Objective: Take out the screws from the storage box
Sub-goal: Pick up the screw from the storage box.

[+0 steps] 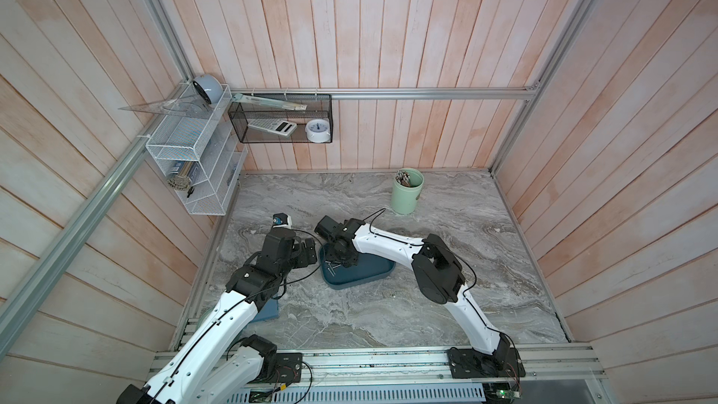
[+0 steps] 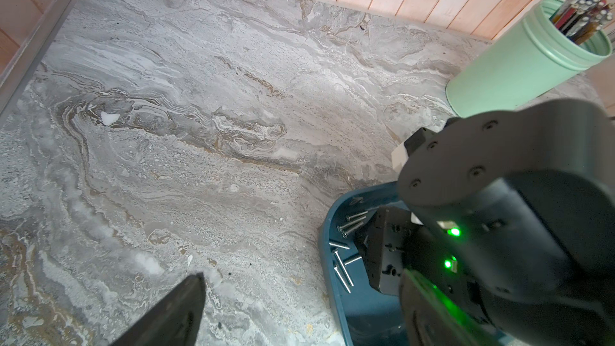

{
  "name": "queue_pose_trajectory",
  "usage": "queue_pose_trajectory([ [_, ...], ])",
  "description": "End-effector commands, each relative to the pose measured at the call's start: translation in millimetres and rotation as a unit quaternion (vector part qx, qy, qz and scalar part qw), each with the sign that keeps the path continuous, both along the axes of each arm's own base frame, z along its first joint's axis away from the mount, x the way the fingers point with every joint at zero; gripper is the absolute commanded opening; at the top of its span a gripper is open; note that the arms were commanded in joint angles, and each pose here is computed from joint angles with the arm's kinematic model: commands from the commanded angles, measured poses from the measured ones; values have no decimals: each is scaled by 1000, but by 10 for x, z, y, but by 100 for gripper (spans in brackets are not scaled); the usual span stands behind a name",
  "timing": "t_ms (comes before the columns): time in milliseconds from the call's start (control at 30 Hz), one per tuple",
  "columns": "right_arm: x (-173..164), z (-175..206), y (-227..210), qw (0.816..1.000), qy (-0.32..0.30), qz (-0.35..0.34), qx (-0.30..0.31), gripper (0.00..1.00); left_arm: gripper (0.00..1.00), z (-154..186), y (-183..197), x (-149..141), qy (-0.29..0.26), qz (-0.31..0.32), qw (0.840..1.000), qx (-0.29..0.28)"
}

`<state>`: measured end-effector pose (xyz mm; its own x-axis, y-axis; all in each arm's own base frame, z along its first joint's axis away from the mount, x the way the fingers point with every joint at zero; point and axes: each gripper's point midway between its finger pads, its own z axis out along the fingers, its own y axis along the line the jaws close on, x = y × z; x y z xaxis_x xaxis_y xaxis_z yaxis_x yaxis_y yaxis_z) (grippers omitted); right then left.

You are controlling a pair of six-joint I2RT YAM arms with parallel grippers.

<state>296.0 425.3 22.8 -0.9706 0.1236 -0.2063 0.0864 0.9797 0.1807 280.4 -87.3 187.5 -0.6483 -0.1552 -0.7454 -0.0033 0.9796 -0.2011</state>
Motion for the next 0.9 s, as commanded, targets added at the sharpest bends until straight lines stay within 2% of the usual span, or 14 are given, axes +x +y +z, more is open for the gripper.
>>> queue_pose_trajectory([
  [0, 11, -233, -210, 999, 10, -4, -35, 24, 96, 4, 12, 8, -8, -2, 1000, 9],
  [233, 89, -203, -392, 999, 4, 15, -44, 16, 96, -16, 8, 10, -6, -3, 1000, 9],
  [367, 125, -182, -559, 998, 7, 28, -58, 8, 96, -25, 10, 12, -4, -2, 1000, 10],
  [633, 91, -286, -721, 992, 22, 67, -100, 13, 96, -45, 0, 13, -1, -4, 1000, 10],
  [867, 1, -431, -735, 991, 46, 75, -102, 16, 96, -72, -19, 18, 7, -8, 1000, 11],
])
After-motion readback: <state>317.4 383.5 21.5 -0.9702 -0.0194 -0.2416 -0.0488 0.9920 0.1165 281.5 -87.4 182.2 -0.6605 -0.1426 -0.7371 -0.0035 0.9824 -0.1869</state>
